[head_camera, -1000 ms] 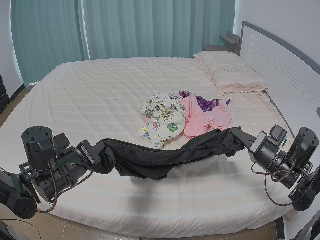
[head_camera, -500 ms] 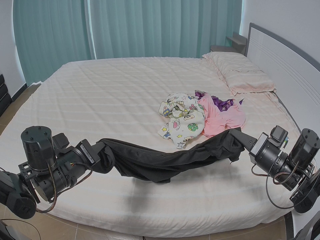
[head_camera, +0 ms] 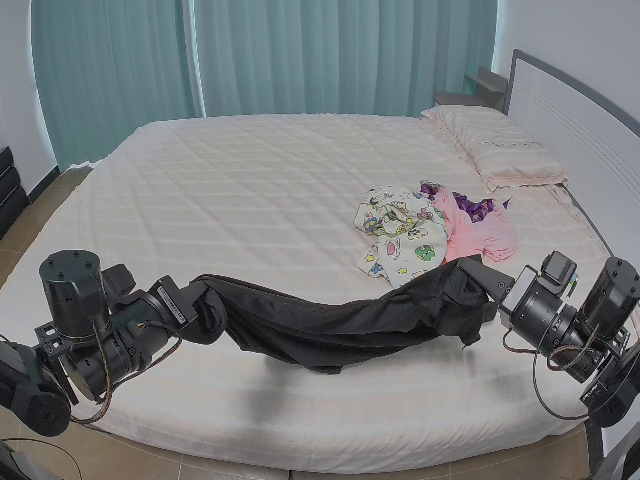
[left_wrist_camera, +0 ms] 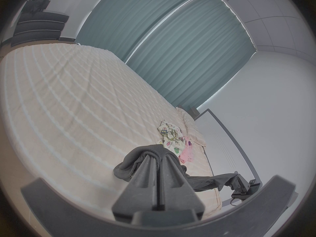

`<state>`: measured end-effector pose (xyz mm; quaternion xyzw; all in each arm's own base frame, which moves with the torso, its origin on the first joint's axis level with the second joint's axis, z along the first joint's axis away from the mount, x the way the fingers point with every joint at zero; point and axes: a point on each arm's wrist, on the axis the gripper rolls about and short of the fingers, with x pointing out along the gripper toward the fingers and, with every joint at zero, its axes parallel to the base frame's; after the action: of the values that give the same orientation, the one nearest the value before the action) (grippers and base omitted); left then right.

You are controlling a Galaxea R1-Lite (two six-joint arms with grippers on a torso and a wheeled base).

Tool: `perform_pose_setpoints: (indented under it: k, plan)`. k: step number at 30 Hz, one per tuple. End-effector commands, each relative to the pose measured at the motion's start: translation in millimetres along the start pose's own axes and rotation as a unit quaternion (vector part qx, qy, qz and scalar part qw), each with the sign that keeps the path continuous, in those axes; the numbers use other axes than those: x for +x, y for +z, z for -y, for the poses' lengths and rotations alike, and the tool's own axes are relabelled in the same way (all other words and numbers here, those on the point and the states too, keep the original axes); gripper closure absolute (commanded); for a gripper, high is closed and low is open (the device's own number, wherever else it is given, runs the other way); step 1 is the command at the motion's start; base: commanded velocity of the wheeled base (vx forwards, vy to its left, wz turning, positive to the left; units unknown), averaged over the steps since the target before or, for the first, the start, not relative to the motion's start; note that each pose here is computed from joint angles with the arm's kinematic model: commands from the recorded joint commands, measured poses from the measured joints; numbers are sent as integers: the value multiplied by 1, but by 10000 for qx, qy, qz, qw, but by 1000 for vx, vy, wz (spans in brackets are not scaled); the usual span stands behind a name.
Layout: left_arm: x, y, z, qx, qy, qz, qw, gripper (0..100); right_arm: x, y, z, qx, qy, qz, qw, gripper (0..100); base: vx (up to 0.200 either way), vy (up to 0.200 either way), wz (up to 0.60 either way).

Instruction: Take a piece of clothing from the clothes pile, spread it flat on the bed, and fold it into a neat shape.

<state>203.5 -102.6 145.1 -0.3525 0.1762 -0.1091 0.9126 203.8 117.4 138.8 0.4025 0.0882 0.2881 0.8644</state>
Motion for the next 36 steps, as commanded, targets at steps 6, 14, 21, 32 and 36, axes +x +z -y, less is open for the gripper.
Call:
perform_pose_setpoints:
  k: [6,14,21,32,36]
  plan:
    - [-1,0,0,-3,-7,11,10000,100,-1,-1,-1,2,38,-9,10000,100,0,200,0]
    - [-1,1,0,-6,-13,27,10000,100,1,-5,0,11,28,-89,10000,100,0,200,0]
    - [-1,2,0,-12,3,42,10000,100,0,-4,-1,9,45,-74,10000,100,0,200,0]
    - [1,1,-2,-9,31,16,10000,100,0,-3,1,1,-14,-54,10000,100,0,200,0]
    - [1,0,-2,3,36,0,10000,100,-1,-1,5,-64,-97,-6,9999,100,0,50,0]
